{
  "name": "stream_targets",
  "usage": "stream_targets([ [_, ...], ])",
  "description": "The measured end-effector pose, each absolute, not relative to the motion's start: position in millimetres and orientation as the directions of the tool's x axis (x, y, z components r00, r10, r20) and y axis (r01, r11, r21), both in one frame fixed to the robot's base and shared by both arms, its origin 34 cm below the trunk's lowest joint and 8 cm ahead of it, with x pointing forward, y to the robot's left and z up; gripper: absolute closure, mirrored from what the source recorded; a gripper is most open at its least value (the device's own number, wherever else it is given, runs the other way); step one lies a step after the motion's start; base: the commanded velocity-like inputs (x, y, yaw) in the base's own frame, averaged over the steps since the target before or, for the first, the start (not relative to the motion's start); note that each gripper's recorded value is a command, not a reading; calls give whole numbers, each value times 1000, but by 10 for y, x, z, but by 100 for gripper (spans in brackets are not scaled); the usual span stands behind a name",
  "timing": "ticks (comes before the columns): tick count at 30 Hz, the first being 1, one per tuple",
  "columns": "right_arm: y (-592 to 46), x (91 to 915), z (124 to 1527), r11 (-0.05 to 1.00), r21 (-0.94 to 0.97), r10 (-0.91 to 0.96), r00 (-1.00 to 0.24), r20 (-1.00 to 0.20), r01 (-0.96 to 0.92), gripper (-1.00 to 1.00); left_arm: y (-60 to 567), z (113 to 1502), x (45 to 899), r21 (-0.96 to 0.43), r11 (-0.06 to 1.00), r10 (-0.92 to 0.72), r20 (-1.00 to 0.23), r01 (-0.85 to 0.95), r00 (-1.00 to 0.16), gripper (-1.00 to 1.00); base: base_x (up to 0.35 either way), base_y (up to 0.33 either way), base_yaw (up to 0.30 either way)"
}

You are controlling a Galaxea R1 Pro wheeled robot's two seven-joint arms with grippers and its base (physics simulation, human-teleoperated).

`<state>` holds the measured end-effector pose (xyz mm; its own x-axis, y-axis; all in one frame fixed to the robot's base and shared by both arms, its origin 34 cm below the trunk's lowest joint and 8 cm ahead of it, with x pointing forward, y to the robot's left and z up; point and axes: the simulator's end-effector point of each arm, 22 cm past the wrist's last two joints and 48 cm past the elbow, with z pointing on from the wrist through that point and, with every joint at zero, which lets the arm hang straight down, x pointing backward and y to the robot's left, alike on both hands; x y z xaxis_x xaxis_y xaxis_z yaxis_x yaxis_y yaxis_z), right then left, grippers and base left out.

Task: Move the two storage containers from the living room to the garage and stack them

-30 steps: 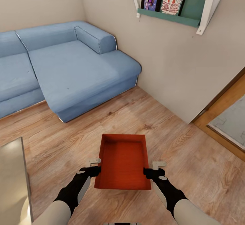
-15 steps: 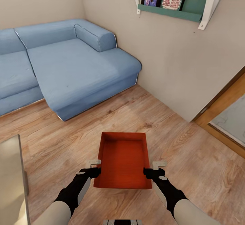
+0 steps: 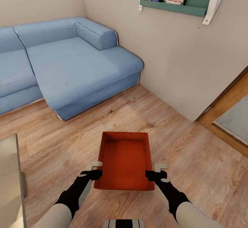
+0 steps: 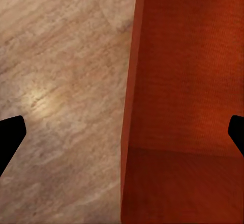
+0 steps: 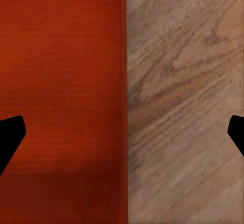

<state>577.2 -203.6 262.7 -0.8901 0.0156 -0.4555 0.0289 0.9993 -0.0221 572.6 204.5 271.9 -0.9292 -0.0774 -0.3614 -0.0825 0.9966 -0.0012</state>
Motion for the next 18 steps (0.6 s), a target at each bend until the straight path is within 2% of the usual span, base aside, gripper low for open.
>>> stream_targets([
  [18, -2056, 5691, 2238, 999, -24, 14, -890, -457, 29, -100, 2053, 2330, 5642, 0, 997, -77, -362, -82, -929, -100, 0, 0, 0],
])
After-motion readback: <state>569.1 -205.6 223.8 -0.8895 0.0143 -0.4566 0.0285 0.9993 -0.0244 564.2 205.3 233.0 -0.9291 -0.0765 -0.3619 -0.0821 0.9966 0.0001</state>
